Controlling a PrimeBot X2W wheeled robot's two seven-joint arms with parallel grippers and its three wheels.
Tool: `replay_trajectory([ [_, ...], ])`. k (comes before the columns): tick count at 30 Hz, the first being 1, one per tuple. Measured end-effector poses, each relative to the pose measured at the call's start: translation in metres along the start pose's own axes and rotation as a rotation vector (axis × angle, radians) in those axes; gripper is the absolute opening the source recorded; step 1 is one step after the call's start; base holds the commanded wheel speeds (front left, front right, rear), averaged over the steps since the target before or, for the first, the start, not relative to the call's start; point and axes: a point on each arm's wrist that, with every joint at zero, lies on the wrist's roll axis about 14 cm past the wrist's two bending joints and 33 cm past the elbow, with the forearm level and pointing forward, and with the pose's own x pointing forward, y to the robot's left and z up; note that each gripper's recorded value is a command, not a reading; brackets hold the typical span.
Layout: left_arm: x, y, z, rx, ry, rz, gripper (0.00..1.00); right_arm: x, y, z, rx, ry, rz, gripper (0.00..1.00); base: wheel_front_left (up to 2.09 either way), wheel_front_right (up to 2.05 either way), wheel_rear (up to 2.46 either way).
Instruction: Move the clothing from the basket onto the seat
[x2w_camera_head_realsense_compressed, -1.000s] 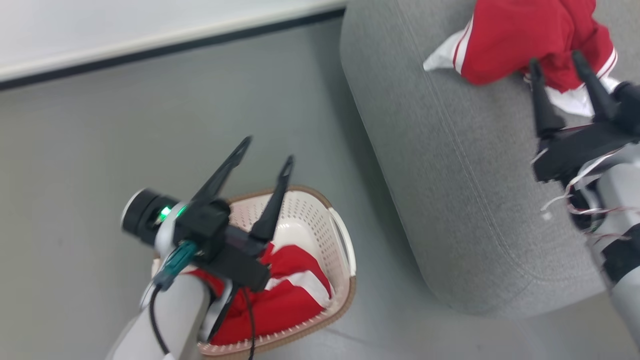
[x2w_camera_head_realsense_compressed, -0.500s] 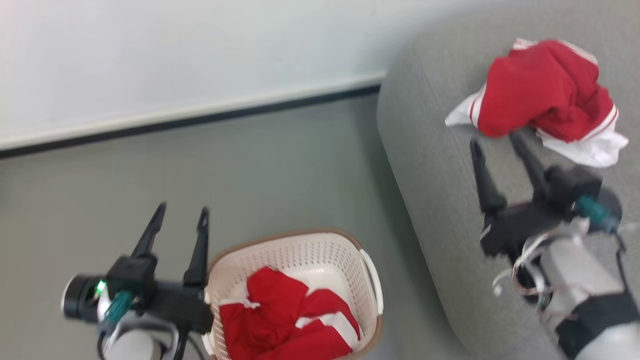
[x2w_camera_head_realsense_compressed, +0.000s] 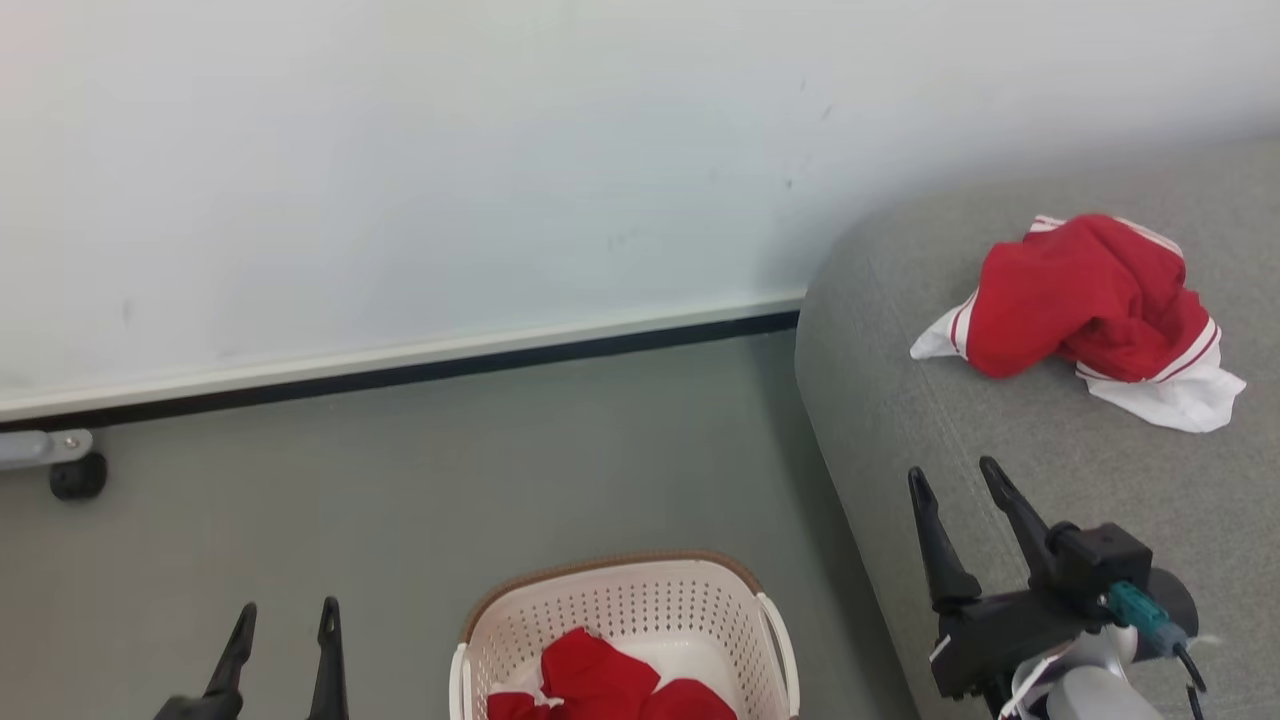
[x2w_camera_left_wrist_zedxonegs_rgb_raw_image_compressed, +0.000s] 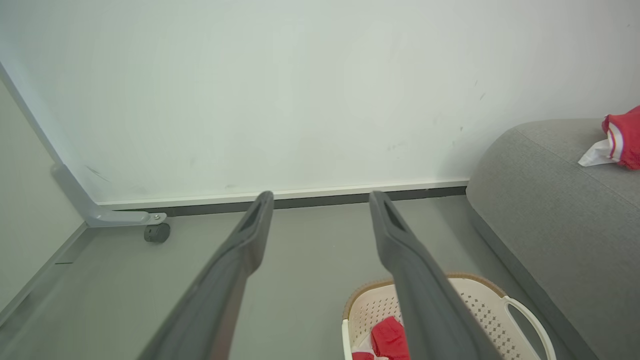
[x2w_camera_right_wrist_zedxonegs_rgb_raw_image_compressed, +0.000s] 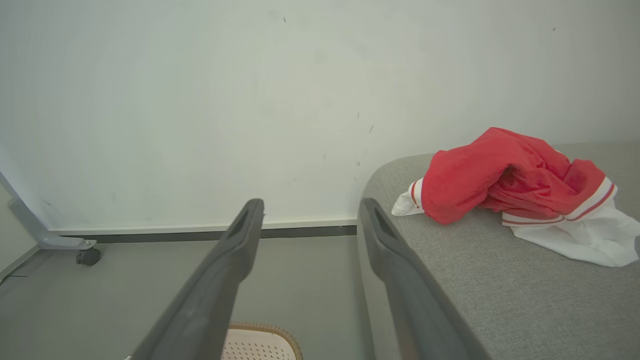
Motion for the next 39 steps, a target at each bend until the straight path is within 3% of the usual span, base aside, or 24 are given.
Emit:
replay_trajectory([
  [13,-0.031,0.015,0.012,-0.039,-0.048,0.069,1.0,-0.024,0.003,0.017,0.014,-0.065,-0.014,1.0,0.0,0.0,0.0],
  [28,-0.035,0.015,0.02,-0.048,-0.076,0.086,1.0,-0.028,-0.006,0.021,0.025,-0.084,-0.05,1.0,0.0,0.0,0.0],
  [39,-0.005,-0.01,0.016,-0.013,-0.059,-0.007,1.0,-0.012,-0.02,0.021,0.013,-0.086,-0.078,1.0,0.0,0.0,0.0],
])
